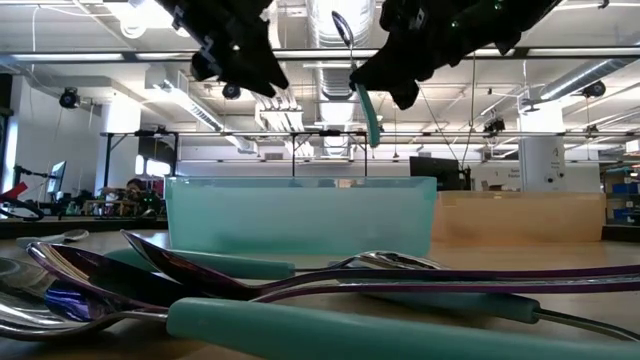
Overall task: Sort silverware by color (type)
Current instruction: Put the green spoon into the green bin, then put the blue spoon into the blue bin
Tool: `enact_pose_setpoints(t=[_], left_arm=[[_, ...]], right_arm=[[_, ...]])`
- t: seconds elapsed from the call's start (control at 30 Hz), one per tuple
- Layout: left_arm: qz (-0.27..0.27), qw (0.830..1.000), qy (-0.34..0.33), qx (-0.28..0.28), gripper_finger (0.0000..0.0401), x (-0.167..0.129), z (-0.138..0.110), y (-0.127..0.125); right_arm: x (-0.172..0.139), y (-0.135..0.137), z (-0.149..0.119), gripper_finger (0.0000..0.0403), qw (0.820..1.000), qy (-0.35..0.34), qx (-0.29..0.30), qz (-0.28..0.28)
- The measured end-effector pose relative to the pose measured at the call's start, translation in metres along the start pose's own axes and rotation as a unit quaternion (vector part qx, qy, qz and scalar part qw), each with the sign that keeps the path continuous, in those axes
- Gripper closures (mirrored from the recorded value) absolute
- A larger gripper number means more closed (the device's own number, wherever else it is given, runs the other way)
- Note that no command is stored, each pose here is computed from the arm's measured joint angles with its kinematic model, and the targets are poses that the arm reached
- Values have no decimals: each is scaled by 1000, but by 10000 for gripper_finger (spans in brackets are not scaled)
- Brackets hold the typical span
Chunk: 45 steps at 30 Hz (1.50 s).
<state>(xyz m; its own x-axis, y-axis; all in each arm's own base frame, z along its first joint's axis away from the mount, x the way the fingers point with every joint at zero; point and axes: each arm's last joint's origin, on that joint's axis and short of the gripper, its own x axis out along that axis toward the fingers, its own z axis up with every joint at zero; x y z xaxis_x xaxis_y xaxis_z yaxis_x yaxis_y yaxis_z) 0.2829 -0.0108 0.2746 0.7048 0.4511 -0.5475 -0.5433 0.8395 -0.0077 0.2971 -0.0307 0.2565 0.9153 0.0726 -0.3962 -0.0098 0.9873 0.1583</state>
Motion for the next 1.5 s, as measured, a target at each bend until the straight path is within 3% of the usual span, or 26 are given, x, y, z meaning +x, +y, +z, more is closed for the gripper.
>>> enact_pose_setpoints(t=[0.43,0.6,0.73,0.83,1.03,1.13,1.27,1.37,1.5], left_arm=[[-13,999,-28,-32,236,-40,13,21],[-59,997,-16,-53,236,-47,13,22],[-88,994,22,-59,236,-48,8,20],[-98,991,70,-65,236,-47,0,19],[-115,970,198,-83,236,-49,-22,15],[-76,955,266,-109,236,-53,-37,15],[18,925,345,-157,236,-60,-57,16],[72,906,367,-197,236,-59,-71,11],[106,891,389,-208,236,-49,-90,2]], right_arm=[[35,1,-35,368,995,94,22,4],[43,1,-44,368,993,115,26,5],[46,0,-48,361,991,125,41,2],[46,0,-50,325,990,134,47,1],[45,1,-52,282,988,147,50,0],[45,2,-52,276,988,147,50,1],[43,2,-51,277,988,147,50,1],[38,3,-49,280,988,151,45,1],[28,5,-44,280,988,153,31,2]])
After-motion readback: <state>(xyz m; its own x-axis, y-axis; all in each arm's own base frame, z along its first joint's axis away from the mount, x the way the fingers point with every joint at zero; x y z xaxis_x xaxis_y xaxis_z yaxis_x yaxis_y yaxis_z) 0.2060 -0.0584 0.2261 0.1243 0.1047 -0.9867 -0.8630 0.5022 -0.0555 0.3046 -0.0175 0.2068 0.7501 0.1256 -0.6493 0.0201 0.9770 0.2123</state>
